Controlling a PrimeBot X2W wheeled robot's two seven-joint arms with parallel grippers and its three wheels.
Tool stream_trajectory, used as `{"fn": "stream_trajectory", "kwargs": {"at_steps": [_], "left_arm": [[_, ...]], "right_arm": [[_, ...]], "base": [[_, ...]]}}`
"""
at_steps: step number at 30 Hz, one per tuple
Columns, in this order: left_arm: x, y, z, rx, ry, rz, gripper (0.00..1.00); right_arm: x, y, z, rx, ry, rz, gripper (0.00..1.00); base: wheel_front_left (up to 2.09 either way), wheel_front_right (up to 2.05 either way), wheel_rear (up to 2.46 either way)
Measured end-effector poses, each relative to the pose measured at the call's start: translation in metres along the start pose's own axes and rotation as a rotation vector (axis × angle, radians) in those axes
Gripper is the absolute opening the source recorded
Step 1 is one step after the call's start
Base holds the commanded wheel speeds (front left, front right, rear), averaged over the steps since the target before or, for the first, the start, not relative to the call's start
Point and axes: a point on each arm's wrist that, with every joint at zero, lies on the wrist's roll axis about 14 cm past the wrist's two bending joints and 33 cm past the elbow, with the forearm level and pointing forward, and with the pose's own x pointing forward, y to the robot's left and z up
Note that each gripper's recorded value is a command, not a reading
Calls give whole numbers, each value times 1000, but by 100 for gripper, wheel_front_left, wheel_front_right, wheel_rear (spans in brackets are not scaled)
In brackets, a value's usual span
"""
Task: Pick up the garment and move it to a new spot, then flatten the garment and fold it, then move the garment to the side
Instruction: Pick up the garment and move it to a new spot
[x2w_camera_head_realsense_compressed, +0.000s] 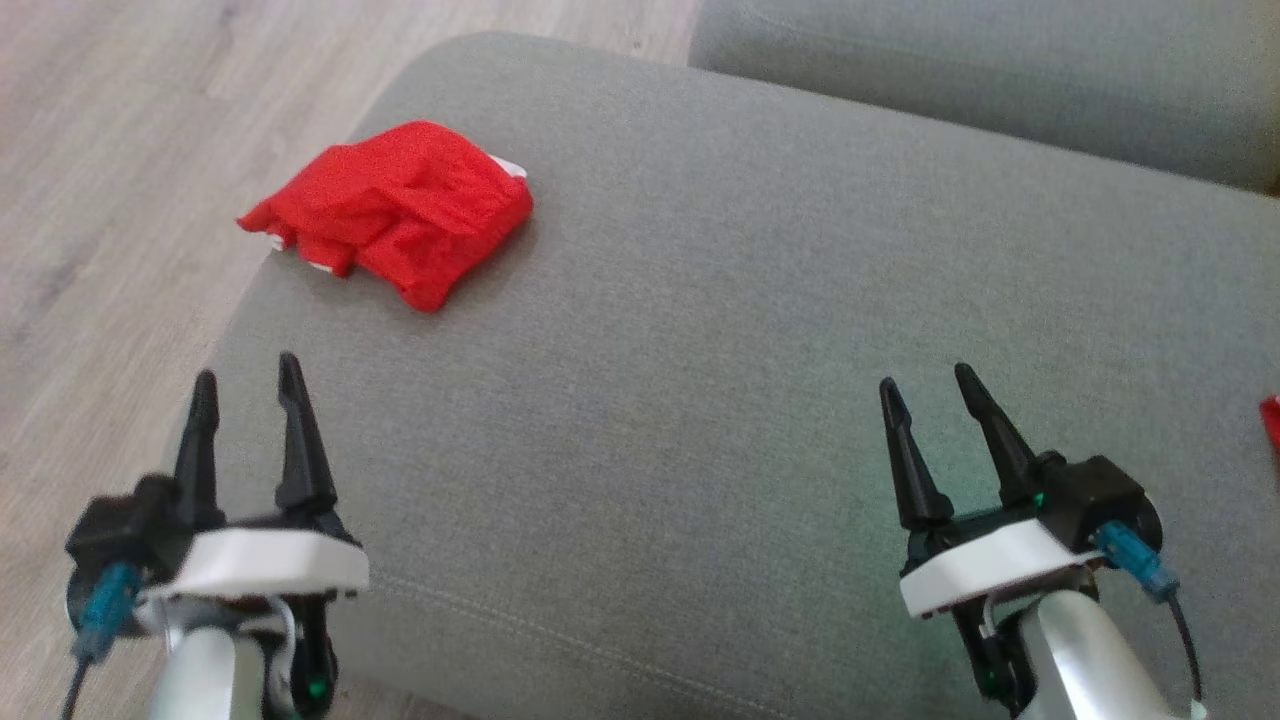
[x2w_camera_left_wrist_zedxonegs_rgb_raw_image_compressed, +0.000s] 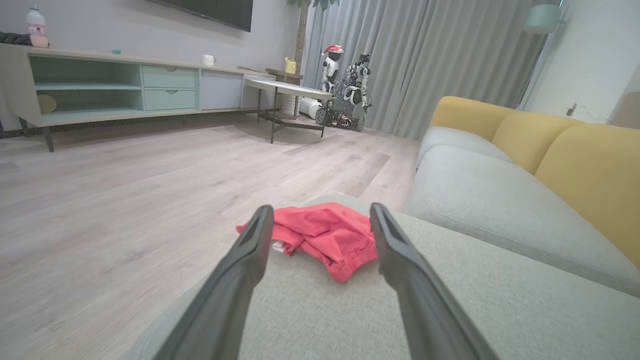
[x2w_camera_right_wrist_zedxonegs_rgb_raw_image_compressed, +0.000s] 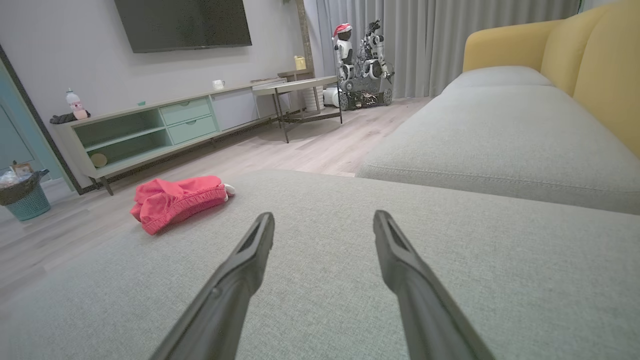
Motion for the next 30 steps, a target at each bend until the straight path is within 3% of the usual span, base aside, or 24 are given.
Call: {"fn": "stream_trajectory", "kwargs": {"at_steps": [6, 15, 22, 30], "left_arm": [[38, -3, -28, 52, 80, -53, 100], [122, -18, -77, 151, 328, -146, 100], [146, -24, -142, 241, 629, -152, 100], [159, -16, -171, 306, 771, -105, 100]], "right_arm": [[10, -16, 6, -5, -28, -26, 100], [14, -64, 10, -41, -27, -134, 100], [16, -92, 15, -58, -33, -195, 100], [5, -109, 8, -62, -7, -242, 100]], "base": [[0, 0, 0], [0, 0, 0], [0, 0, 0], [0, 0, 0]]}}
